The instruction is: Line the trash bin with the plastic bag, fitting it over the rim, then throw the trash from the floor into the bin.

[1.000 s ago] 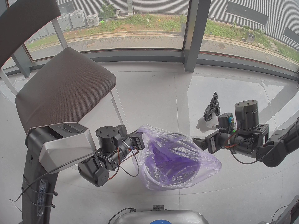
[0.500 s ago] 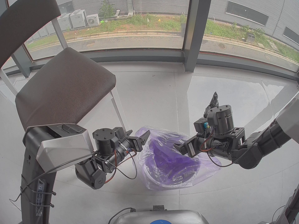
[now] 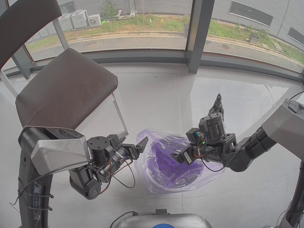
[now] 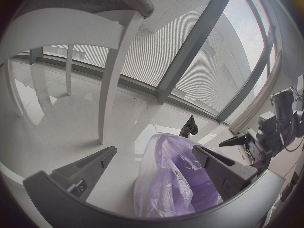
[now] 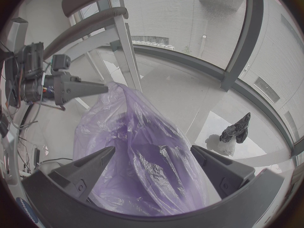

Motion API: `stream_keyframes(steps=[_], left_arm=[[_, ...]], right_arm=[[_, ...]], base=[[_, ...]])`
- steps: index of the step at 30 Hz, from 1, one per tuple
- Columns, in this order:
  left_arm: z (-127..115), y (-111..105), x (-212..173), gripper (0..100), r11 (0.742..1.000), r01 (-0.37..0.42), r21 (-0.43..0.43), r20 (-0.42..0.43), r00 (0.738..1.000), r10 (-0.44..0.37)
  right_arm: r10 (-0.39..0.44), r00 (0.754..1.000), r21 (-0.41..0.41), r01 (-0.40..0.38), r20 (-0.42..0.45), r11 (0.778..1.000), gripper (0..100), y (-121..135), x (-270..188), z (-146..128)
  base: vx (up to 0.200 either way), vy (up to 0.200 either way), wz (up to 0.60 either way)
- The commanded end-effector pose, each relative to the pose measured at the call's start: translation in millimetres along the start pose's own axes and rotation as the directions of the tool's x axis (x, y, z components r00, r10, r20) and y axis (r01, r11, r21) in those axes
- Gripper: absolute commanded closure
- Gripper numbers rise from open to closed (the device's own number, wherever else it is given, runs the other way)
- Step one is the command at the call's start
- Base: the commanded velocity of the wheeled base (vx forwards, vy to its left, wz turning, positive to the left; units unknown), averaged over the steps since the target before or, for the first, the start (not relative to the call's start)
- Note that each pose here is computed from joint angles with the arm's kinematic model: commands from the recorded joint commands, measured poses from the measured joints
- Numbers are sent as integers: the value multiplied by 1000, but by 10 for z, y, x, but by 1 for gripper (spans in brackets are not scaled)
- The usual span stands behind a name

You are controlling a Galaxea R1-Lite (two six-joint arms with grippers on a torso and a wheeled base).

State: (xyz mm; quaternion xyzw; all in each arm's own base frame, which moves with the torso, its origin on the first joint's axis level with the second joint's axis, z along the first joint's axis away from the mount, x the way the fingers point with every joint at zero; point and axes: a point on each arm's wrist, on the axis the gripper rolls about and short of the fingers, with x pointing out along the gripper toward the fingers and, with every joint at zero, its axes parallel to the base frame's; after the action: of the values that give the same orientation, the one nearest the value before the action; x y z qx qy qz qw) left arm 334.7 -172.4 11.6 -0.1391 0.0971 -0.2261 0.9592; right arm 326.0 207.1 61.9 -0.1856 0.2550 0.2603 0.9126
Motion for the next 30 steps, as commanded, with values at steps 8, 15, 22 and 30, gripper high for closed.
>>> stream_keyframes(steps=[8,15,22,30], left_arm=[[179,-64,-132,0,1000,4,-3,40,999,-4],[184,-88,-147,0,1000,6,-2,41,999,-6],[198,-93,-157,0,1000,5,-1,43,999,-5],[199,-104,-155,0,1000,9,0,45,999,-9]], right_arm=[[-8,1000,-54,7,-26,999,0,47,188,-82],[-15,1000,-64,13,-24,998,100,48,230,-78],[-57,998,-62,55,-25,997,100,7,244,-64],[-161,987,-28,161,15,987,100,-194,351,84]], base=[[0,0,0],[0,0,0],[0,0,0],[0,0,0]])
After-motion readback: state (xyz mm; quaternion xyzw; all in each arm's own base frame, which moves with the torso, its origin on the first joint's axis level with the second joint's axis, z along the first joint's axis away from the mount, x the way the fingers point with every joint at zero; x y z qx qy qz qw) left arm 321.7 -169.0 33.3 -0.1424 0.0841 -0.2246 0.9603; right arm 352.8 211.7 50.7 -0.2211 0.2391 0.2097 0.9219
